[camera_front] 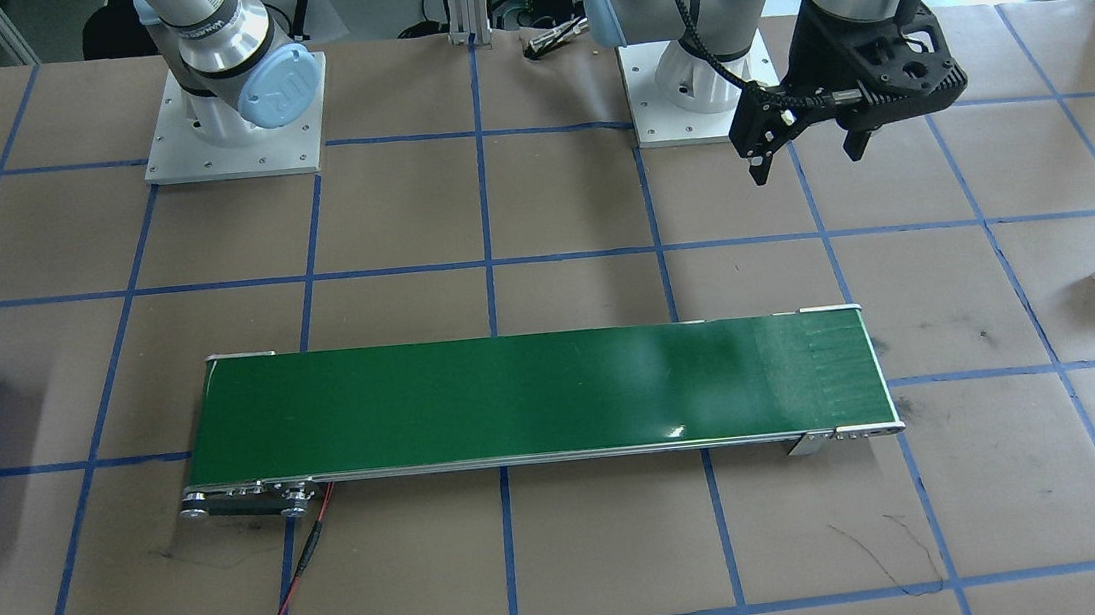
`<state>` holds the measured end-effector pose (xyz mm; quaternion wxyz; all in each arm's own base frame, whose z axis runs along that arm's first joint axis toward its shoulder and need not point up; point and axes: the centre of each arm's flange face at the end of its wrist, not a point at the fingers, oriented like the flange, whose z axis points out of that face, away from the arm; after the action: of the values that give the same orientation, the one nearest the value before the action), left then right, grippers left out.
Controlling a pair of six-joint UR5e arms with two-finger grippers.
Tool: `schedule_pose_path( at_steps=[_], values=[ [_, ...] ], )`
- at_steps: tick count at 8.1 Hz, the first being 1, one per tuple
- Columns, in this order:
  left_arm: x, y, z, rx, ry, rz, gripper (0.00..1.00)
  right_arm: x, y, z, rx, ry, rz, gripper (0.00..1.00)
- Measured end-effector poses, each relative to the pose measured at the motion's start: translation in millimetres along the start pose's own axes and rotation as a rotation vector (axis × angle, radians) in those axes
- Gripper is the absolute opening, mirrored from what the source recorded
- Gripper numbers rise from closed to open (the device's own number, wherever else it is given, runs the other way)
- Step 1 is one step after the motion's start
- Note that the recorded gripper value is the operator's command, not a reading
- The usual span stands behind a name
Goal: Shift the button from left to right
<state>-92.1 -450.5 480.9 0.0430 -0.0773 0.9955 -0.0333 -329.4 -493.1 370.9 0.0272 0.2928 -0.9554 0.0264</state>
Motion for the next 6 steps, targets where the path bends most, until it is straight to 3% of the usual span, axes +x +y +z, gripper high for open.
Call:
schedule_pose_path(
  at_steps=[2, 6],
  values=[
    [0.3, 0.2, -0.6, 0.001, -0.001, -0.008, 1.00, -65.7, -30.1, -71.6, -0.014, -0.028, 0.176, 1.00],
    [1.2, -0.8, 4.5, -0.009, -0.002, -0.007, 1.00, -257.2, -161.5, -153.0, 0.001, -0.035, 0.419, 1.00]
  ],
)
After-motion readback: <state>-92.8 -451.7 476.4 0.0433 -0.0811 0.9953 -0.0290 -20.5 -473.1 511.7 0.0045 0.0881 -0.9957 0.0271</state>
